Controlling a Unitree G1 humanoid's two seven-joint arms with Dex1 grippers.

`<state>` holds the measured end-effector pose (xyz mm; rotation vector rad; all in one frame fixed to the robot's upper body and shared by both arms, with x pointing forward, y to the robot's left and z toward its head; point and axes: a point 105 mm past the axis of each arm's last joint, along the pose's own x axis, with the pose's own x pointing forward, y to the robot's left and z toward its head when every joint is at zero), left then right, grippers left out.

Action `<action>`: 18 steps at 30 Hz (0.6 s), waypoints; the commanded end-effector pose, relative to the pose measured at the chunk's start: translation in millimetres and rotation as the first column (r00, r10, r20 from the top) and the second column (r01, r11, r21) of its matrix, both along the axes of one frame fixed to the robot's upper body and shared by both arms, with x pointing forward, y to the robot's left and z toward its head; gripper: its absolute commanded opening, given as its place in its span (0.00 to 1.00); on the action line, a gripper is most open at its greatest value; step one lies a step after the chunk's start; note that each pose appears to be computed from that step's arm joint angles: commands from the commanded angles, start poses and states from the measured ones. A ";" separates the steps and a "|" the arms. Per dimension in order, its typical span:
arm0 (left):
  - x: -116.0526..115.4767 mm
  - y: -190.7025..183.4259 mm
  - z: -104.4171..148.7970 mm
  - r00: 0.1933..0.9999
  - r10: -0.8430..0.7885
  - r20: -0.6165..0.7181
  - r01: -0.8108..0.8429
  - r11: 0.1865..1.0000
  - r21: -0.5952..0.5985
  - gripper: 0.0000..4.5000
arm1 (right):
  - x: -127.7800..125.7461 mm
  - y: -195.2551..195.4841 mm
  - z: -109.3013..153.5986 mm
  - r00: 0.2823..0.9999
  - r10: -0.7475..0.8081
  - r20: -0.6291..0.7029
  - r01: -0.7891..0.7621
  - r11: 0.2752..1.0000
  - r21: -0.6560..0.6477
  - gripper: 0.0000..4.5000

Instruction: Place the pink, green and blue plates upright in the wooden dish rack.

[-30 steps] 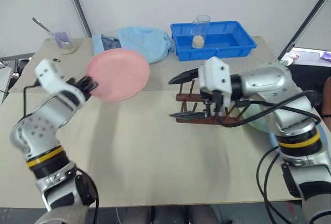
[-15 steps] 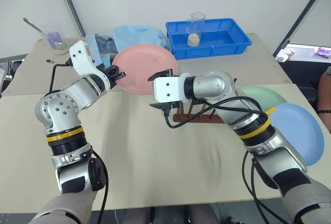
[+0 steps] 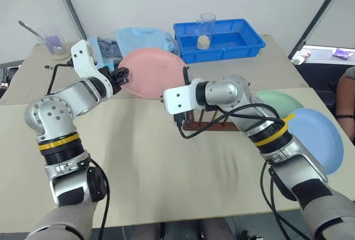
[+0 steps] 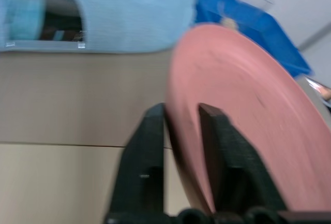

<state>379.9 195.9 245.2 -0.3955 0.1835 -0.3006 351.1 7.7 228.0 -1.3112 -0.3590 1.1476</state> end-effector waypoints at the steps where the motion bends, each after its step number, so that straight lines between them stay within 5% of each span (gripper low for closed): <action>1: -12.3 5.1 34.2 0.973 -0.148 0.177 0.145 0.989 0.029 0.63 | -3.1 -6.3 32.6 0.996 0.008 0.094 -0.013 0.999 0.048 0.00; 5: -26.7 13.6 54.6 0.902 -0.295 0.315 0.255 0.953 0.164 0.99 | -5.7 -20.2 48.6 0.993 -0.018 0.116 0.008 0.996 0.086 0.00; 11: -39.3 -12.8 56.8 0.747 -0.556 0.365 0.384 0.809 0.446 0.99 | -14.1 -69.5 82.8 0.987 -0.161 0.009 0.152 0.943 0.295 0.00; 18: -60.5 -60.0 19.5 0.489 -0.853 0.184 0.486 0.442 0.754 0.99 | -46.3 -136.8 107.3 0.895 -0.160 -0.416 0.418 0.628 0.657 0.00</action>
